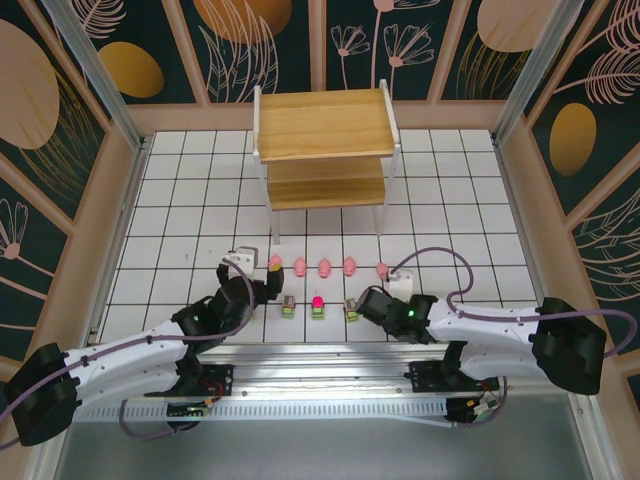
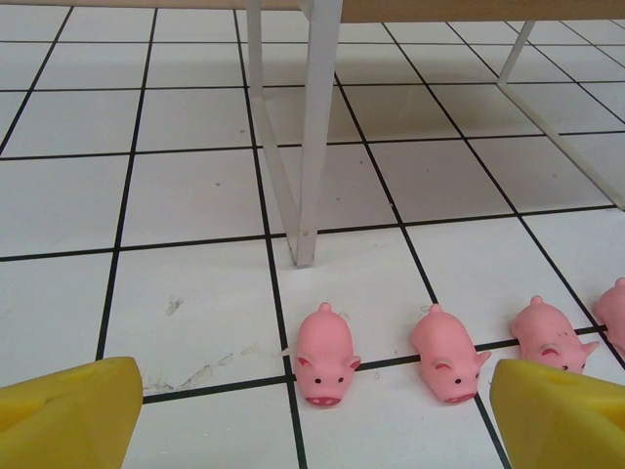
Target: Place and organize the plastic toys onto the shelf
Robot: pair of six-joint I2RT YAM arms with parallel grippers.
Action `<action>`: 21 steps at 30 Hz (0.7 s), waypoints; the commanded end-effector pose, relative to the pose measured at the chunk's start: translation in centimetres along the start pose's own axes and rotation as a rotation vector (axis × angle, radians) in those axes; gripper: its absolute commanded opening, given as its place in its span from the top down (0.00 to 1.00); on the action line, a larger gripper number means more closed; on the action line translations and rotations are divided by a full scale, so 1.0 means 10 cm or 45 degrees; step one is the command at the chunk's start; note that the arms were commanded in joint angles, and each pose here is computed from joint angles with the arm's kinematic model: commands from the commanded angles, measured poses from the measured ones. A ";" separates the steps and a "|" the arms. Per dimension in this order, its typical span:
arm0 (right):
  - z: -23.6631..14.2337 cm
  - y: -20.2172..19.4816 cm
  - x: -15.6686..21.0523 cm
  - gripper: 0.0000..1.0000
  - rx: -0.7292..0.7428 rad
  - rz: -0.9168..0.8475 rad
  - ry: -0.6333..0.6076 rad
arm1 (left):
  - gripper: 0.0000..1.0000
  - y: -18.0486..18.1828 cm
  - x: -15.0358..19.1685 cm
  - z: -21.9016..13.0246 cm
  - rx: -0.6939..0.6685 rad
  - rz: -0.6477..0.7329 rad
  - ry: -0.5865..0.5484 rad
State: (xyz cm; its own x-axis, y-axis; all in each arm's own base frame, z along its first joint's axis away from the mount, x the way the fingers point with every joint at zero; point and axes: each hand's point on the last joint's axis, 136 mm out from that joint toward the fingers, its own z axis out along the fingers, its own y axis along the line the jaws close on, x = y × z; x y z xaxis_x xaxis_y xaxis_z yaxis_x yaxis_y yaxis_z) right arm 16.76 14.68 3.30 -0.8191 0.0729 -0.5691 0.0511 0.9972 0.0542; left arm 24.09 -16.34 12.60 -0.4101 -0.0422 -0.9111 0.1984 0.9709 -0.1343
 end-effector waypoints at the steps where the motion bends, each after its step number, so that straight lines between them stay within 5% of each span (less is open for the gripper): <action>1: -0.01 0.07 -0.07 0.46 -0.038 -0.020 -0.012 | 0.08 0.00 -0.01 -0.01 0.002 -0.022 -0.014; 21: 0.11 0.07 0.05 0.59 -0.017 -0.069 0.092 | 0.08 -0.04 0.03 0.03 0.001 0.004 0.016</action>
State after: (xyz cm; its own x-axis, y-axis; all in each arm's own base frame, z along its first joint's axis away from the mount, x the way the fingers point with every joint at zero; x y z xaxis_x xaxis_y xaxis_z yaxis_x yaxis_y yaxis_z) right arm 16.78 15.15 2.05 -0.8577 0.0208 -0.5138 0.0024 0.9993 0.0364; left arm 24.11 -16.37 11.88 -0.4252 -0.0217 -0.9048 0.1965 0.9736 -0.1157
